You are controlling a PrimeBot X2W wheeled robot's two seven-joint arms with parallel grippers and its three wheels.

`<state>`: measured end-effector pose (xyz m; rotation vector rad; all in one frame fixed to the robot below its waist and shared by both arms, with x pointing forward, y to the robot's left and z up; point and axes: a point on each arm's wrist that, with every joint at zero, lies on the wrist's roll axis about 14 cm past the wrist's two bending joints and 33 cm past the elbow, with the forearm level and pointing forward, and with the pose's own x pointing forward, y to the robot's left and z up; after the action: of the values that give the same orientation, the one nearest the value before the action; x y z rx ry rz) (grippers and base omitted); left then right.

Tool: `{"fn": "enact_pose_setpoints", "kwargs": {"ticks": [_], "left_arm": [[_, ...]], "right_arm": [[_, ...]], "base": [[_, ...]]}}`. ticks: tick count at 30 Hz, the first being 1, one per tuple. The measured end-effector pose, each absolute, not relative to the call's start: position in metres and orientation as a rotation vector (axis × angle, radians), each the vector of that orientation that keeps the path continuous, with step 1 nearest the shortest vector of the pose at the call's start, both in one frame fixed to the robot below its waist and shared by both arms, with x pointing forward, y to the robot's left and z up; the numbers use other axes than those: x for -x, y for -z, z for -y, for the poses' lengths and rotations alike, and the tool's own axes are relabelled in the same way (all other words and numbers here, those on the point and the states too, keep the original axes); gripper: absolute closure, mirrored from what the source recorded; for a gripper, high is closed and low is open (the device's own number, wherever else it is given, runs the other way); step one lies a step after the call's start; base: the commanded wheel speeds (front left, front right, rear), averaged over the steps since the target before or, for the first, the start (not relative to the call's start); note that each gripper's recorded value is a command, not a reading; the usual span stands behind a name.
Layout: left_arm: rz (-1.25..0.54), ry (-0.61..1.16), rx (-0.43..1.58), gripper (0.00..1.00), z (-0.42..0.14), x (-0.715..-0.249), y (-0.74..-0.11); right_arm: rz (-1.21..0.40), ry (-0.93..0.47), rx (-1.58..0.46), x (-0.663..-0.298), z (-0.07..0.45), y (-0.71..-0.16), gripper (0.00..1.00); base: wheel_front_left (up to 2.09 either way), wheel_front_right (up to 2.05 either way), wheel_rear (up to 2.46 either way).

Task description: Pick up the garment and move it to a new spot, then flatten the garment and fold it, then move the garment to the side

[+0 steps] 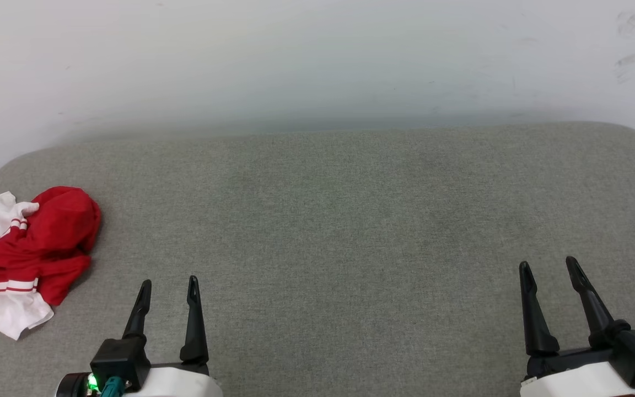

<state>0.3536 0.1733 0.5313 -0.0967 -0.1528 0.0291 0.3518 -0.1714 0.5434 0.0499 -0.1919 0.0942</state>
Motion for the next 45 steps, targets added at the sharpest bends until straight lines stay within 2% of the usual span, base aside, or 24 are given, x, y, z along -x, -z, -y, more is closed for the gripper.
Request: {"fn": "enact_pose_setpoints", "kwargs": {"ticks": [28, 45], "left_arm": [[0.138, -0.055, 0.07, 0.0, -0.181, -0.349, -0.524], [0.142, -0.242, 0.055, 0.0, -0.234, -0.319, -0.524]], "right_arm": [[0.193, -0.099, -0.09, -0.351, 0.169, -0.541, 0.0], [0.17, -0.283, -0.066, -0.367, 0.11, -0.535, 0.0]], "base": [[0.0, 0.0, 0.0], [0.0, 0.0, 0.0]]}}
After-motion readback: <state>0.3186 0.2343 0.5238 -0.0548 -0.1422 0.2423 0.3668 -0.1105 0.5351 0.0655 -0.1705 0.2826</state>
